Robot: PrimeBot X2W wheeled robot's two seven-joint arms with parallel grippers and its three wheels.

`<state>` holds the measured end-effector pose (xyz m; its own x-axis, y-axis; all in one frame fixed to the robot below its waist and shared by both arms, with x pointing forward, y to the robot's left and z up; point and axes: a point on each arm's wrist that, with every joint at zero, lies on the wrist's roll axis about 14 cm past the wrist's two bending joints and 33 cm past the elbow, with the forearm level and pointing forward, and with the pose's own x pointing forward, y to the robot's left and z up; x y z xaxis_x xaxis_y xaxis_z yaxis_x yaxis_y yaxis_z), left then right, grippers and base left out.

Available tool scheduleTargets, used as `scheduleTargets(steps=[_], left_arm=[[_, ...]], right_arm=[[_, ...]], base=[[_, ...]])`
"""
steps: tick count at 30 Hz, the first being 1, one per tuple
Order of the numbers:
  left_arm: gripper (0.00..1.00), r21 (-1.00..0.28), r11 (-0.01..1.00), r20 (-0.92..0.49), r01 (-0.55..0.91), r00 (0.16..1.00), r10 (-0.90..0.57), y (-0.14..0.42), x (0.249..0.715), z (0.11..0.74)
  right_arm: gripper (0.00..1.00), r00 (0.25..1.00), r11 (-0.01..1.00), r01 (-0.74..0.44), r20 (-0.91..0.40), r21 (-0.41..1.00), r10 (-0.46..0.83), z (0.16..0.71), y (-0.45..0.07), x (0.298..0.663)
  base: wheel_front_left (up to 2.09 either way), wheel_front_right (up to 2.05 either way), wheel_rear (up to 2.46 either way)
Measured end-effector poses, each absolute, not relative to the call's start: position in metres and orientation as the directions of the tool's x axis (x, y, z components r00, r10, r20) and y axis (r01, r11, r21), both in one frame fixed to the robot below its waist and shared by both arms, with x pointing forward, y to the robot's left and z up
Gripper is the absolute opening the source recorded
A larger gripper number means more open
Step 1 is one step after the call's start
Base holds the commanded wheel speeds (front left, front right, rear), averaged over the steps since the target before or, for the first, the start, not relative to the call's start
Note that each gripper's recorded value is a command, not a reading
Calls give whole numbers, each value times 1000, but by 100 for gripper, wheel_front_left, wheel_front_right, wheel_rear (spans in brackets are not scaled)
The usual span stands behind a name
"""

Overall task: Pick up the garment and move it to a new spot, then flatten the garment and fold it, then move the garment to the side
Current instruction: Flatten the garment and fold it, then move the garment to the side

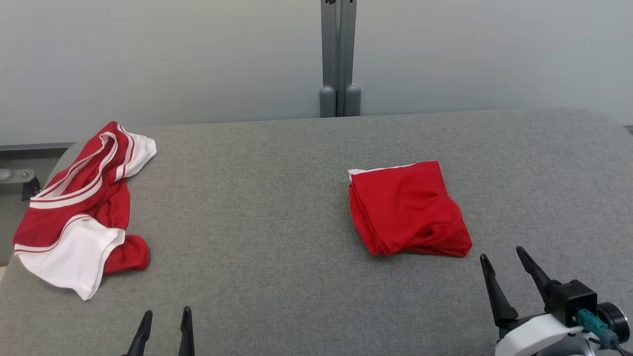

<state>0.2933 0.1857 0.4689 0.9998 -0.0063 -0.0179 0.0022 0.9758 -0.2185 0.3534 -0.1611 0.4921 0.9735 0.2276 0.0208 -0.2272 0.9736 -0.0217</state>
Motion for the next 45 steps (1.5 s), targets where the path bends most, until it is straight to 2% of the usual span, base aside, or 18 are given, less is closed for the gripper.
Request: scheduleTargets(steps=[20,26,29,34,36,39,45], left_arm=[[100,-224,974,-30,-11,1000,5,189,294,466],[100,-231,973,-38,25,999,-35,176,307,465],[100,-236,970,-25,53,998,-61,169,320,469],[100,-243,965,-13,99,994,-105,157,345,473],[100,-249,962,-16,108,993,-115,155,354,471],[100,-258,959,-28,114,992,-126,151,362,467],[100,-265,960,-57,89,993,-108,158,369,457]], right_arm=[[100,990,990,-134,-26,47,136,472,-171,347],[100,995,968,-101,34,229,96,505,-170,404],[100,992,969,-128,8,212,129,524,-168,440],[100,977,980,-109,-163,168,137,511,-173,486],[100,954,982,-88,-271,164,131,491,-174,498],[100,889,982,-92,-430,166,156,453,-163,502],[100,789,984,-88,-592,157,165,400,-152,504]], base=[[0,0,0],[0,0,0],[0,0,0],[0,0,0],[0,0,0],[0,0,0],[0,0,0]])
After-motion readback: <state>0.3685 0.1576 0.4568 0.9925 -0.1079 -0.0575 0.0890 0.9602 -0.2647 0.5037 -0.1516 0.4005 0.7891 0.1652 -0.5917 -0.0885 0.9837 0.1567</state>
